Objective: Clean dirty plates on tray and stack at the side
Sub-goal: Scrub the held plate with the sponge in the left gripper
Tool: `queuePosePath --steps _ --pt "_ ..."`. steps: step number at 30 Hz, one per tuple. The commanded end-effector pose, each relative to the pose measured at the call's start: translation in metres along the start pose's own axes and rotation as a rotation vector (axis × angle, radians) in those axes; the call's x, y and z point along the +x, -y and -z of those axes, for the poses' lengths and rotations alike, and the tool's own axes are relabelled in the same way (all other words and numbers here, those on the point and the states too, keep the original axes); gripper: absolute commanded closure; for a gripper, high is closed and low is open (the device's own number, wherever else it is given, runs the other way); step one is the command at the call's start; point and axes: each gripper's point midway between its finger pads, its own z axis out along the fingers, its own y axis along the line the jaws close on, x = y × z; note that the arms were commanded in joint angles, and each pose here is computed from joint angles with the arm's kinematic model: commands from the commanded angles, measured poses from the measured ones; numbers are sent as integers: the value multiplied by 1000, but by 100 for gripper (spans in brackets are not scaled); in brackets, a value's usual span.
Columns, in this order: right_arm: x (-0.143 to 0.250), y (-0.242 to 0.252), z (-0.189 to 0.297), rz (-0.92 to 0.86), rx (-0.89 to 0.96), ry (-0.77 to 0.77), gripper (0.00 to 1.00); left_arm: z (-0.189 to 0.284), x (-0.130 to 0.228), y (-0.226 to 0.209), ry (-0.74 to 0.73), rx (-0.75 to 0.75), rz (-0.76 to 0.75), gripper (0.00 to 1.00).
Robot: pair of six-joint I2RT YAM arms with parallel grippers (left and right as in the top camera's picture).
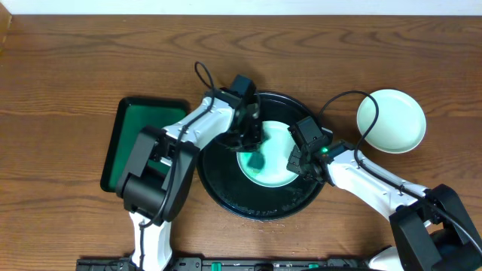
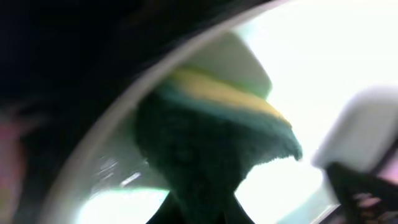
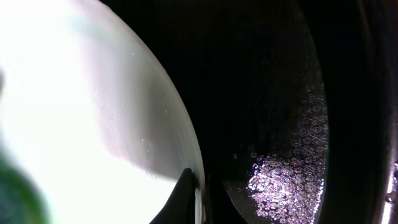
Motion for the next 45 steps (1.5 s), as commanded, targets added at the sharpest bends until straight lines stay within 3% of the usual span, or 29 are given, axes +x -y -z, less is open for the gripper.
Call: queuePosePath --steps 1,4,9,15,21,30,37,45 --pt "34 35 -21 60 133 -99 99 -38 12 19 -83 123 -11 93" --pt "34 37 -21 61 139 -103 99 -36 8 39 -80 219 0 93" --pt "37 40 -20 62 153 -115 99 -33 -9 44 -26 250 44 93" --pt "43 46 -18 63 176 -140 99 -24 -37 -9 78 97 172 93" --pt "44 47 -18 63 179 -145 99 -6 -34 -80 75 -88 326 93" --pt "44 47 -18 63 179 -145 99 2 -1 -118 -21 -305 268 93" --pt "43 46 -18 63 176 -142 99 -4 41 -100 -196 -340 72 93" --pt "41 43 -19 62 164 -133 99 -27 77 -17 -334 -21 -89 93"
